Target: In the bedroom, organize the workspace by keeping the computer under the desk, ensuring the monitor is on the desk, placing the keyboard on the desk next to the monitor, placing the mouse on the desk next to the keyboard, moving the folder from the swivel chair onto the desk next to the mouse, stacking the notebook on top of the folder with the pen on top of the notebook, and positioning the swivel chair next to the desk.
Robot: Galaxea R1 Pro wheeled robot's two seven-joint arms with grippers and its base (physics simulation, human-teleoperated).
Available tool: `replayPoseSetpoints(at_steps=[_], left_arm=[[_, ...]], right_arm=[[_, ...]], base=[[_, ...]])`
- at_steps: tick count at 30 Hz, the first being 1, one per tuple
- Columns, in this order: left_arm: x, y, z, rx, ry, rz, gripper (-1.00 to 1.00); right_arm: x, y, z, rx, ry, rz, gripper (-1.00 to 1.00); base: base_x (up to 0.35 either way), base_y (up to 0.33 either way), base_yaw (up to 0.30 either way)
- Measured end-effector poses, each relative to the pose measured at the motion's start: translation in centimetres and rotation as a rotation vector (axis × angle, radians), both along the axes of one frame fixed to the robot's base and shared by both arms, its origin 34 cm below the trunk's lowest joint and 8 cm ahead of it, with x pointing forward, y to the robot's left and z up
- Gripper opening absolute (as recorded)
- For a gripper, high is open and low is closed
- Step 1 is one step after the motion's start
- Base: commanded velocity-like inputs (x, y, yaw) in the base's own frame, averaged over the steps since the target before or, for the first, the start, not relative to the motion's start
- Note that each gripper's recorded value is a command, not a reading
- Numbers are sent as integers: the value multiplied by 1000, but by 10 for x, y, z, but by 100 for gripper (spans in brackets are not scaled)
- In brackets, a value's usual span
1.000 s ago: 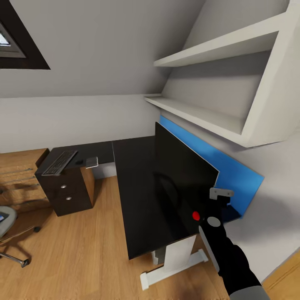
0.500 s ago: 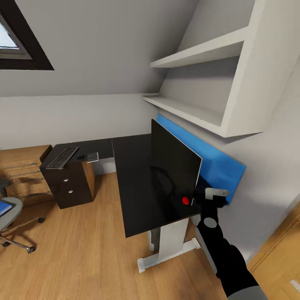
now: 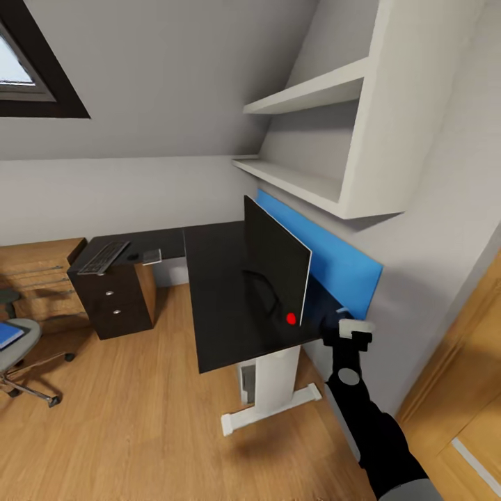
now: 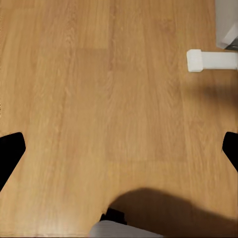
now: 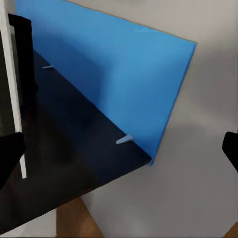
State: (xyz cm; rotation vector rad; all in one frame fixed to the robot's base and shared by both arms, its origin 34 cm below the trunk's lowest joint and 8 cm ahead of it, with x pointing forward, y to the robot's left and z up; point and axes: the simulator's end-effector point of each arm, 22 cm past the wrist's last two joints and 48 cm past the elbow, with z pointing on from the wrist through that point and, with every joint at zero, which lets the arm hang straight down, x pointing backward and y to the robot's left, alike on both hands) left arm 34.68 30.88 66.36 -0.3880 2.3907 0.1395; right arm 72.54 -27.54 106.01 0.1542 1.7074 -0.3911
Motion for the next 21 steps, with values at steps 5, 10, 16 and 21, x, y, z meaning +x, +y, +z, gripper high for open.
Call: replayPoseSetpoints(at_steps=[5, 10, 16, 21], left_arm=[[-6, 2, -2, -1, 13, 10, 100], [-8, 2, -3, -2, 16, 13, 100], [-8, 2, -3, -2, 17, 12, 100], [-8, 2, -3, -1, 17, 12, 100]], right_arm=[[-1, 9, -25, 36, 36, 23, 100], [-6, 26, -66, 35, 121, 76, 100], [-12, 41, -104, 37, 170, 141, 100], [-28, 44, -147, 32, 249, 159, 100]], base=[[-27, -20, 0], [-6, -5, 0], [-1, -1, 0], [0, 0, 0]])
